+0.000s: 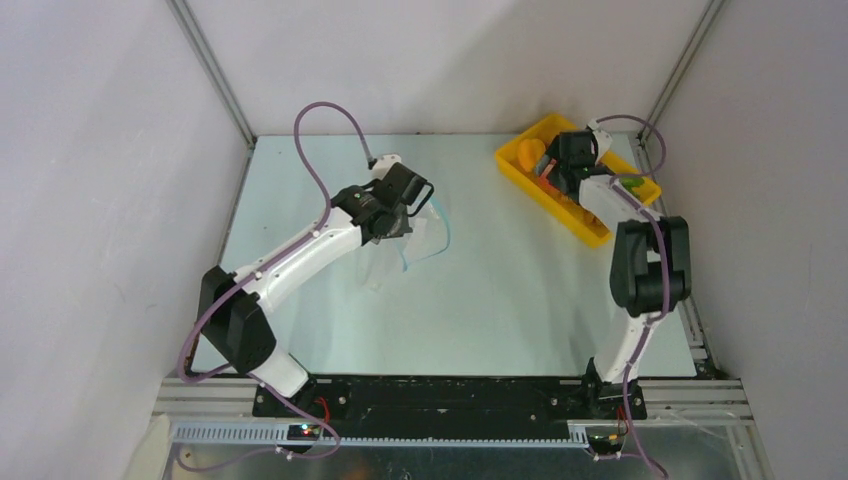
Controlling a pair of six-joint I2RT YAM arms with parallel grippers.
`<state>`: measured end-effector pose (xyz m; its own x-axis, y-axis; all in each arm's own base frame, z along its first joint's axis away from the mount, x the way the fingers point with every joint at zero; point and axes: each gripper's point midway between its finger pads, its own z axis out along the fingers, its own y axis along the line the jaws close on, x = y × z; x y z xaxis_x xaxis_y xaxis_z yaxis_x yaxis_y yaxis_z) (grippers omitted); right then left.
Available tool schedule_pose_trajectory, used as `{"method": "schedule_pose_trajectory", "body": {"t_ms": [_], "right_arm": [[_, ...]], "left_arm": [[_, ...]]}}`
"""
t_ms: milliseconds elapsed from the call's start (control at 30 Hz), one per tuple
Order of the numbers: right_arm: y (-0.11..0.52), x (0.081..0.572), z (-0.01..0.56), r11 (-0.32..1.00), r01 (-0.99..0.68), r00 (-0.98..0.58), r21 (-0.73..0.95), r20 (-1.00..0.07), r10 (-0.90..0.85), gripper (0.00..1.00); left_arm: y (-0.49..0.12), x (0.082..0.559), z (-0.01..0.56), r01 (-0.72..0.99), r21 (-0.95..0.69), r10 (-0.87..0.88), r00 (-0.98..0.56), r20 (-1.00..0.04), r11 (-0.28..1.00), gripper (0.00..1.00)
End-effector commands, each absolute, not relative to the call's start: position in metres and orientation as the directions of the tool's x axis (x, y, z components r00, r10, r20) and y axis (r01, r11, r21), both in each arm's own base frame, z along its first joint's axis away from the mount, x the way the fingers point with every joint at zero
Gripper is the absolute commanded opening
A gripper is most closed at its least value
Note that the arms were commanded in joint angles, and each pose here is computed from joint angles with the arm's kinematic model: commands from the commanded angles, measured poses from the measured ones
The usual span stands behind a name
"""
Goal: Place the food in the zip-top bag and seal the zipper
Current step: Move the bin to the center of the board.
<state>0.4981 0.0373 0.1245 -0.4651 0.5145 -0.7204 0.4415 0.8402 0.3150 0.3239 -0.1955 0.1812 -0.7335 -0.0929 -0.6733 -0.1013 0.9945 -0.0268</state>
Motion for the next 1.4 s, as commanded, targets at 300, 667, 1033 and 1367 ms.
{"method": "schedule_pose_trajectory", "body": {"t_ms": [300,667,1033,1367], "right_arm": [[0.015,0.576,0.094,0.777,0.568,-0.412,0.272,-0.723,0.554,0.99],[0.011,0.588,0.060,0.765,0.584,-0.451,0.271,-0.676,0.583,0.99],[0.019,0.597,0.050,0.783,0.536,-0.505,0.316,-0.623,0.598,0.87],[0.041,0.575,0.053,0.785,0.473,-0.541,0.399,-0.572,0.617,0.56]], "left_arm": [[-0.190,0.340,0.176,-0.133,-0.052,-0.133,-0.723,-0.678,0.990,0.00],[-0.193,0.341,0.174,-0.123,-0.074,-0.141,-0.729,-0.670,0.990,0.00],[-0.198,0.339,0.173,-0.103,-0.090,-0.136,-0.740,-0.658,0.991,0.00],[-0.199,0.336,0.172,-0.094,-0.095,-0.133,-0.748,-0.651,0.991,0.00]]}}
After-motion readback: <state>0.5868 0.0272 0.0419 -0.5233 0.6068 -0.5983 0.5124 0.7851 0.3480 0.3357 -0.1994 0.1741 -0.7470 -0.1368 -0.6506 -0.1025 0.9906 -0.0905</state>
